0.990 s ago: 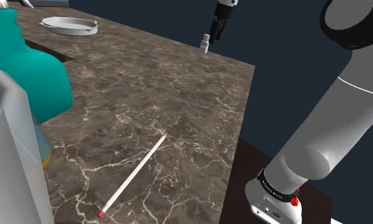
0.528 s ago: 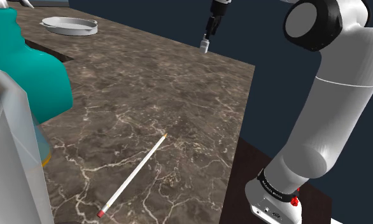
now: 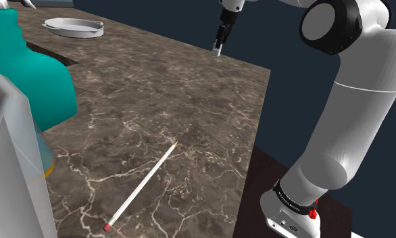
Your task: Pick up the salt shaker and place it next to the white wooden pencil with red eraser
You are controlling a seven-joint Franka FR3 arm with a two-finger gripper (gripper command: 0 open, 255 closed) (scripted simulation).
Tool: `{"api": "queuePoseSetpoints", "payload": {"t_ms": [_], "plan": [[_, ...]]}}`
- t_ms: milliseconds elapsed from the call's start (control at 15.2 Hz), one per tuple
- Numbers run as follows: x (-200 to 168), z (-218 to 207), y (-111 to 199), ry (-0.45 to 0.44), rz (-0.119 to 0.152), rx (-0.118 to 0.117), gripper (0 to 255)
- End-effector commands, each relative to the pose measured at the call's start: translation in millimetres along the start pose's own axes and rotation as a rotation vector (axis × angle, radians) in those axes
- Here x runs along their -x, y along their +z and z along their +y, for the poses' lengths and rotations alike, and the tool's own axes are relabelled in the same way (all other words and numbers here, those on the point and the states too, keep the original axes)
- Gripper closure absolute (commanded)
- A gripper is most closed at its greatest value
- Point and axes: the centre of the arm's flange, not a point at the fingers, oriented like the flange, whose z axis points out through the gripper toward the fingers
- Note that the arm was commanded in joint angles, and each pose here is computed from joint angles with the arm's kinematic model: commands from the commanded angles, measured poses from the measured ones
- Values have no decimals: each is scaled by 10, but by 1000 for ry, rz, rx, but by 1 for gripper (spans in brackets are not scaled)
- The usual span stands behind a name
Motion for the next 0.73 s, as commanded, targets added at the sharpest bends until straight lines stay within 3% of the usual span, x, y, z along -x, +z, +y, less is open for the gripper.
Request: {"api": "queuePoseSetpoints", "payload": {"t_ms": [0, 264, 330, 660], "plan": [[0, 0, 11, 0, 0, 0, 0], [0, 0, 10, 0, 0, 0, 0], [0, 0, 10, 0, 0, 0, 255], [0, 0, 10, 0, 0, 0, 255]]}}
